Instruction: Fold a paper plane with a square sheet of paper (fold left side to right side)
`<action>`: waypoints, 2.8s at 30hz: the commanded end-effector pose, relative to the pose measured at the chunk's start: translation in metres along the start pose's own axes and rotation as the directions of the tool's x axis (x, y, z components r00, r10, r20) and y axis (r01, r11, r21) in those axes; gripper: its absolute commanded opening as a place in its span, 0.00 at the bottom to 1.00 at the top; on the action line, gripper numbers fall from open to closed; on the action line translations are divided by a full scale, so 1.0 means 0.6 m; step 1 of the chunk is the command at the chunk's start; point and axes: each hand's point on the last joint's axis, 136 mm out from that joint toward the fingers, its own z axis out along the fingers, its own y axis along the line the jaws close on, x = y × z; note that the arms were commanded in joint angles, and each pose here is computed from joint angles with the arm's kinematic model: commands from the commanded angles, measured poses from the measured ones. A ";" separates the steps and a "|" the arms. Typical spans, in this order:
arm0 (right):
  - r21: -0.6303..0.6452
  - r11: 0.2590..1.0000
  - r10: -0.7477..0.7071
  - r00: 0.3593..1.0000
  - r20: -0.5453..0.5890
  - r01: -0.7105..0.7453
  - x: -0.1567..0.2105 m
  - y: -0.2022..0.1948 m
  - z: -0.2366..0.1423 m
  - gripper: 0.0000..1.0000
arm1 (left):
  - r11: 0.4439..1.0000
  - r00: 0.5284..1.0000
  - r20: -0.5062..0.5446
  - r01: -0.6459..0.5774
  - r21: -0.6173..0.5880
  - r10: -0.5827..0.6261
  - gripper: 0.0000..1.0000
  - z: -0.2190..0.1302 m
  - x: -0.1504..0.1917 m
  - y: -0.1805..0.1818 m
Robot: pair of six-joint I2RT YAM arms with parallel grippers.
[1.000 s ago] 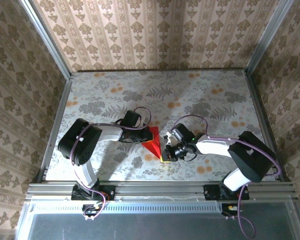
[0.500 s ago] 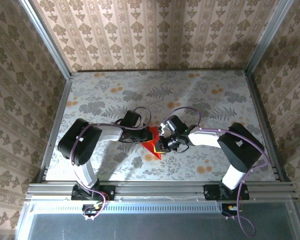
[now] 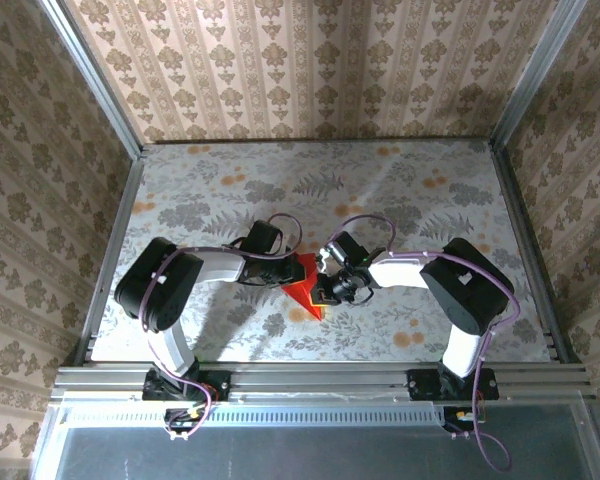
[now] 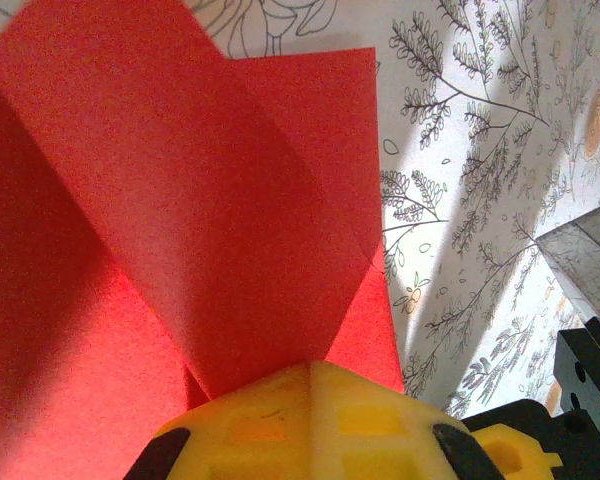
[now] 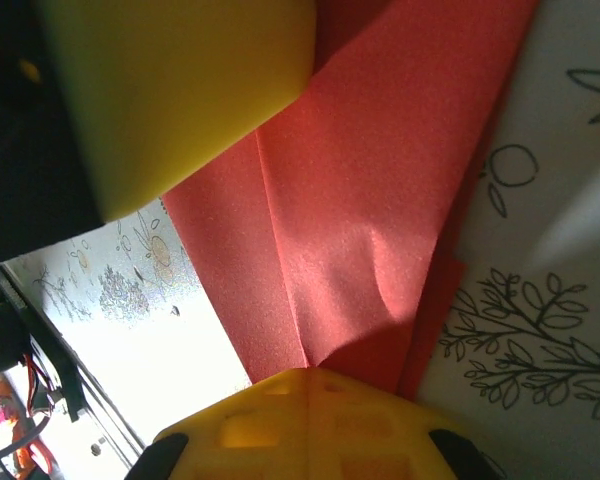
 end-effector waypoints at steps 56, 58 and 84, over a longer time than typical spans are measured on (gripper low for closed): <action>0.371 0.928 0.097 0.983 -0.156 -0.033 0.117 -0.177 0.006 0.00 | 1.000 1.000 0.007 -0.002 -0.018 0.002 0.00 0.028 0.051 -0.003; 0.380 0.925 0.101 0.982 -0.161 -0.033 0.120 -0.180 0.005 0.00 | 1.000 1.000 0.013 0.002 -0.025 -0.001 0.00 0.025 0.047 0.003; 0.376 0.926 0.108 0.979 -0.173 -0.036 0.128 -0.184 0.008 0.00 | 0.998 0.997 0.082 -0.011 -0.067 0.016 0.00 -0.013 -0.110 0.062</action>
